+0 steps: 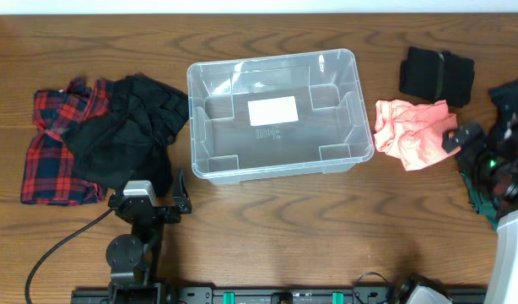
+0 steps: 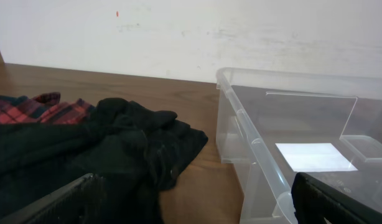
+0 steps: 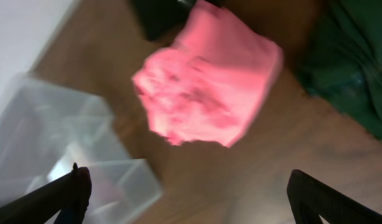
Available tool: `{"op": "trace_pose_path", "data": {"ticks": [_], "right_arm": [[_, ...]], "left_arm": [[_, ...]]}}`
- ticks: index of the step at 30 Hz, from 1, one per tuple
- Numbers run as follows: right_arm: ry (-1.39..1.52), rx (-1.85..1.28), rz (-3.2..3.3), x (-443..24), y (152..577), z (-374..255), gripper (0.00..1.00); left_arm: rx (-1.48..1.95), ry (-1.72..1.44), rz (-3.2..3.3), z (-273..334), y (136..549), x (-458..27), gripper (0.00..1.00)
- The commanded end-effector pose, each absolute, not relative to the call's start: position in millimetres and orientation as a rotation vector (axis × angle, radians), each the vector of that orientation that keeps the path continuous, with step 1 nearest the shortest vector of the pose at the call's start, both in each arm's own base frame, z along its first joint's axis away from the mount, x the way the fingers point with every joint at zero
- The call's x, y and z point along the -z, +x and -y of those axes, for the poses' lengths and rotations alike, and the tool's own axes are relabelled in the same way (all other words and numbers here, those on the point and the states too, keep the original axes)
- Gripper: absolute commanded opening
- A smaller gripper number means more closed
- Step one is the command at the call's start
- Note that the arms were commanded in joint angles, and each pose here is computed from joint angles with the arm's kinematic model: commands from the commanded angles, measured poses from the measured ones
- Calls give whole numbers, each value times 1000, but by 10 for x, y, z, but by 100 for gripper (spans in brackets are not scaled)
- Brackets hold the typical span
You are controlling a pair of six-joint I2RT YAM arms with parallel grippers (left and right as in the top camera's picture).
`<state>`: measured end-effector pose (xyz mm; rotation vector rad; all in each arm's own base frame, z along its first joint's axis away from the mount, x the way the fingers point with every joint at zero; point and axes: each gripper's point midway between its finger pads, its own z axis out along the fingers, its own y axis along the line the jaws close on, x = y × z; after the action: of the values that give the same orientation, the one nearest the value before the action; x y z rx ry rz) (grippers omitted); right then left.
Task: Pack container
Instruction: 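Move the right gripper down to the pink garment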
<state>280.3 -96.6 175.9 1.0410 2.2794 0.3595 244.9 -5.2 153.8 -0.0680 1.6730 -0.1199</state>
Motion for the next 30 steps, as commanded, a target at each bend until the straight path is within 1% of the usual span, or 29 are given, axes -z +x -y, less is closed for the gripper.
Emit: {"op": "trace_pose_path", "data": {"ticks": [1,6,13,22,23,27,28,30], "right_arm": [[1135,-433,-2266,-1438,2726,982,98],[1129,-445,-2263,-1007,2780,1008,96],[1124,-427,-2252,-724,2872,1087,91],[1171,-395,-2290,-364,2861,1145,88],[1175,-396,-2294,-334,2864,1148,86],[1185,-384,-2301,-236,2890,1184,66],[1184,-380,-2299,-223,2904,1198,64],[1182,-373,-2294,-192,2932,1225,64]], "left_arm": [[113,-54,-1722,58,2443,-1377,98],[113,-54,-1722,58,2443,-1377,98],[113,-54,-1722,58,2443,-1377,98],[113,-54,-1722,58,2443,-1377,98],[114,-54,-1722,59,2443,-1377,98],[113,-54,-1722,58,2443,-1377,98],[113,-54,-1722,58,2443,-1377,98],[114,-54,-1722,59,2443,-1377,98]]}}
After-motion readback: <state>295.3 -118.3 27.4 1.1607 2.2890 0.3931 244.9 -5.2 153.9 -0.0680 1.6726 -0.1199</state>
